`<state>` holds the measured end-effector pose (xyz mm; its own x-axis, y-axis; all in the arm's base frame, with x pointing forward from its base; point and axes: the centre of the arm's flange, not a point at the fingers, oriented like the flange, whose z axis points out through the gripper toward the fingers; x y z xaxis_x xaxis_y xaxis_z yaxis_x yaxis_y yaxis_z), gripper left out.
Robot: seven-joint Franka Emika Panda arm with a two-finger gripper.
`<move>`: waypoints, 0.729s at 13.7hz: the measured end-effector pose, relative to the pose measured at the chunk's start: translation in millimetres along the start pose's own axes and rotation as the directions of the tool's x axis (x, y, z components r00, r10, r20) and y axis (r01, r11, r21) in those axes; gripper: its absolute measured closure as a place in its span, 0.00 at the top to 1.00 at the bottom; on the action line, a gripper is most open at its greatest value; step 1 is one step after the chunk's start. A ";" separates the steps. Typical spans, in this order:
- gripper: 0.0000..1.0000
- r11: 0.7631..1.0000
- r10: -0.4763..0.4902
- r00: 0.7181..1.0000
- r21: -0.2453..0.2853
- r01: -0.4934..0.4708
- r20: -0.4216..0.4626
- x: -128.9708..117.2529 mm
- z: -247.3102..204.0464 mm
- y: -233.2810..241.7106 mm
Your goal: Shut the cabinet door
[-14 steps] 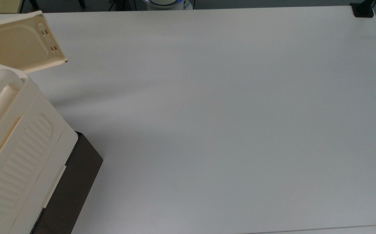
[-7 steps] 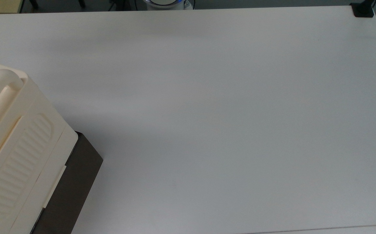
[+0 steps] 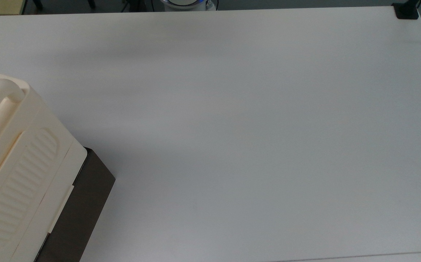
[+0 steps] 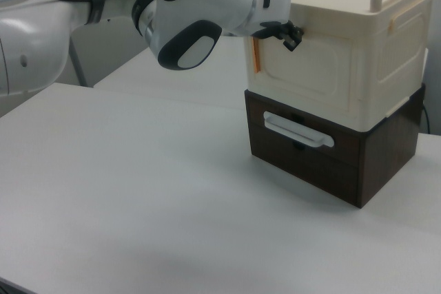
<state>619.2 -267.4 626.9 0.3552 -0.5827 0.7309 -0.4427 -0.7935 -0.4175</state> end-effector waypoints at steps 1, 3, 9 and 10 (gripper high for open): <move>0.01 1.000 0.000 1.000 0.000 0.000 0.000 -0.2 0.1 -0.2; 0.01 1.000 -0.010 1.000 0.001 0.010 0.011 -0.8 0.5 -0.7; 0.01 0.973 -0.226 0.908 0.029 0.230 0.352 -32.7 4.3 -26.4; 0.01 0.958 -0.274 0.866 0.041 0.283 0.419 -39.9 -3.6 -36.3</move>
<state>618.0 -214.7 614.8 0.7737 -0.3607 0.5208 -0.2896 -0.9325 -0.2157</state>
